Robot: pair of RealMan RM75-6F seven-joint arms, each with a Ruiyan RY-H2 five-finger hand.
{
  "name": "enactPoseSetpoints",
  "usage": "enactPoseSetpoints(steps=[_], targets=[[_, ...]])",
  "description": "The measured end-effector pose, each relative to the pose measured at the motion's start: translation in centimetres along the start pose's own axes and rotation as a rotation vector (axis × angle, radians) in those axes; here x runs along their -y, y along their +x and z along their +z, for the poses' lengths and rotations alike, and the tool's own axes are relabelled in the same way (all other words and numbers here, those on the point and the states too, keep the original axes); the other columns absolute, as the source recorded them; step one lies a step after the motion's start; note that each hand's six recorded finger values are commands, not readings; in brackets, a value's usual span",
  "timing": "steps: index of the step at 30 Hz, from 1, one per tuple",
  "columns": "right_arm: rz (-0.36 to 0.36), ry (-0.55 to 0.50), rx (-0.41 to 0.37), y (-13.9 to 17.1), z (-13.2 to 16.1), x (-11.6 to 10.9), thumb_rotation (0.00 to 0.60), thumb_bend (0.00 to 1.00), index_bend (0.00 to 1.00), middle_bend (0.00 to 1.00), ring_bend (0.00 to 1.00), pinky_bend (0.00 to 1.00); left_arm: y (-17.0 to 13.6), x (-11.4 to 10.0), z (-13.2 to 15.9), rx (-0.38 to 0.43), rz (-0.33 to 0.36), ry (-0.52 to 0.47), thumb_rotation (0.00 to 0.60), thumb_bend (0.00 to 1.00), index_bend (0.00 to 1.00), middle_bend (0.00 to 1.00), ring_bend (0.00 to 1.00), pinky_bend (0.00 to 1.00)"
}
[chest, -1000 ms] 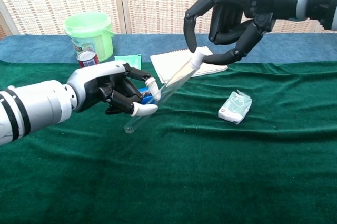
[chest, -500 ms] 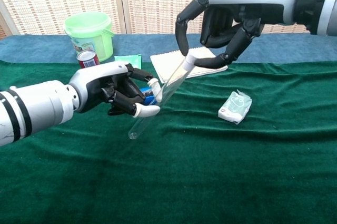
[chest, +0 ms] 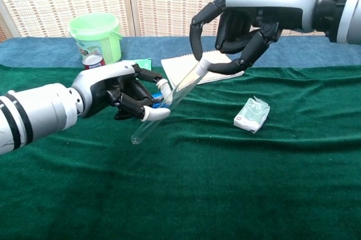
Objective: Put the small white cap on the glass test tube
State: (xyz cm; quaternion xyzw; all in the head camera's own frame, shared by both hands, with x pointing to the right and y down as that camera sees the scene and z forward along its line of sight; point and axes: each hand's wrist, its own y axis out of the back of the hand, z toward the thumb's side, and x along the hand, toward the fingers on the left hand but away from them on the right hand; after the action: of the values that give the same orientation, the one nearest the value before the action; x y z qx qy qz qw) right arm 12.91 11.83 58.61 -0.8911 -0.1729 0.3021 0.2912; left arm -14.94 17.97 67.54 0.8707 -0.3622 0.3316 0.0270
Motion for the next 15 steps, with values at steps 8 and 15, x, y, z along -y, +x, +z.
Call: enactPoseSetpoints(steps=[8, 15], targets=[[0.011, -0.078, -0.009, -0.39, 0.09, 0.47, 0.6, 0.62, 0.74, 0.99, 1.0, 1.0, 0.06, -0.17, 0.33, 0.021, 0.017, 0.004, 0.6, 0.61, 0.78, 1.0, 0.94, 0.92], [0.028, -0.117, -0.007, -0.94, -0.13, 0.78, 0.6, 0.62, 0.74, 0.99, 1.0, 1.0, -0.08, -0.56, 0.3, 0.031, 0.036, -0.002, 0.6, 0.61, 0.78, 1.0, 0.93, 0.92]])
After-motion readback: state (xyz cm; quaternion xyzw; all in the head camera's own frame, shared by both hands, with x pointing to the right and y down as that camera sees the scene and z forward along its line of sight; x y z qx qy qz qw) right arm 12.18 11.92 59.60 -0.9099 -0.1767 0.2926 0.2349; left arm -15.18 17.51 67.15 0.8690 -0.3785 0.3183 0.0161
